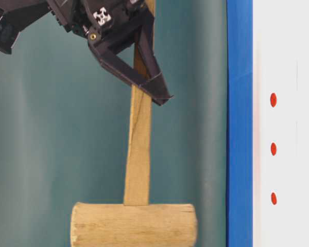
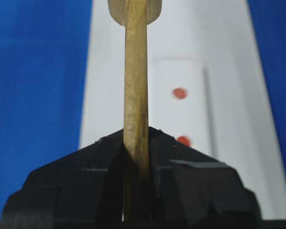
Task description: Hit the mark with a hammer.
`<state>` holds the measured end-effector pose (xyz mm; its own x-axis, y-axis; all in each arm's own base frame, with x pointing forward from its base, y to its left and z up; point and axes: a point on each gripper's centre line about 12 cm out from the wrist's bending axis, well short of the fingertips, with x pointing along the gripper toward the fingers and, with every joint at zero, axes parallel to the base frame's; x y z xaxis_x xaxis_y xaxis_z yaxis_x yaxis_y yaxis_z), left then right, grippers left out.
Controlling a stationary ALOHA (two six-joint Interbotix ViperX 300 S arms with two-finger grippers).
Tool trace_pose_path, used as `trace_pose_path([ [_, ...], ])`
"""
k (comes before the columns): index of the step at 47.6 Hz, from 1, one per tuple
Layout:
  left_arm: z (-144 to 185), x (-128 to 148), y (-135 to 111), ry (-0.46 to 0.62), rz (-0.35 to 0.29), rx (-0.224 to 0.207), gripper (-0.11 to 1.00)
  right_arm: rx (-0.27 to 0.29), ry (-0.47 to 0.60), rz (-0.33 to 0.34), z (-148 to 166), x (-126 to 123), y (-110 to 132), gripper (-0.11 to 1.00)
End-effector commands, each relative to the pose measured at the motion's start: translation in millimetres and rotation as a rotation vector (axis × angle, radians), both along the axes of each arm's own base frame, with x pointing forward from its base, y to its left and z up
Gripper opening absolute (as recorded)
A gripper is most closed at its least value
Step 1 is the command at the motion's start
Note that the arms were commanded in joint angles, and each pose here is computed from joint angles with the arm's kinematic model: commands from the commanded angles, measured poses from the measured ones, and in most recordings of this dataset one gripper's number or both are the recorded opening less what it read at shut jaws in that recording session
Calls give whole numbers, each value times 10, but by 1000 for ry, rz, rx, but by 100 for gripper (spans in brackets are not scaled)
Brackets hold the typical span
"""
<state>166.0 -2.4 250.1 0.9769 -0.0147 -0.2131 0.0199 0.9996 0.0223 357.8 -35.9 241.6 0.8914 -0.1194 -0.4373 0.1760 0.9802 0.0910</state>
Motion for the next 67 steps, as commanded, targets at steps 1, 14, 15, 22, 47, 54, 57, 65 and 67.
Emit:
trace_pose_path([
  [1, 24, 26, 0, 0, -1, 3, 84, -28, -55, -59, 147, -18, -146, 2],
  [14, 11, 25, 0, 3, -1, 5, 84, -51, -49, -96, 110, -17, -284, 2],
  [15, 11, 25, 0, 3, -1, 5, 84, -51, -49, -96, 110, -17, -284, 2],
  [22, 11, 25, 0, 3, -1, 6, 84, -49, -42, -95, 86, -19, -282, 2],
  [47, 10, 24, 0, 5, -1, 6, 84, 51, 267, -95, -1025, 80, -251, 2],
  [54, 10, 24, 0, 5, 0, 3, 84, 35, 237, -103, -935, 76, -267, 2],
  [57, 10, 24, 0, 5, 0, 3, 84, 28, 215, -107, -862, 73, -274, 2],
  [65, 3, 23, 0, 6, 0, 3, 84, 11, 117, -105, -506, 25, -257, 2],
  [67, 2, 23, 0, 8, 0, 3, 84, 9, 91, -104, -411, -1, -248, 2],
])
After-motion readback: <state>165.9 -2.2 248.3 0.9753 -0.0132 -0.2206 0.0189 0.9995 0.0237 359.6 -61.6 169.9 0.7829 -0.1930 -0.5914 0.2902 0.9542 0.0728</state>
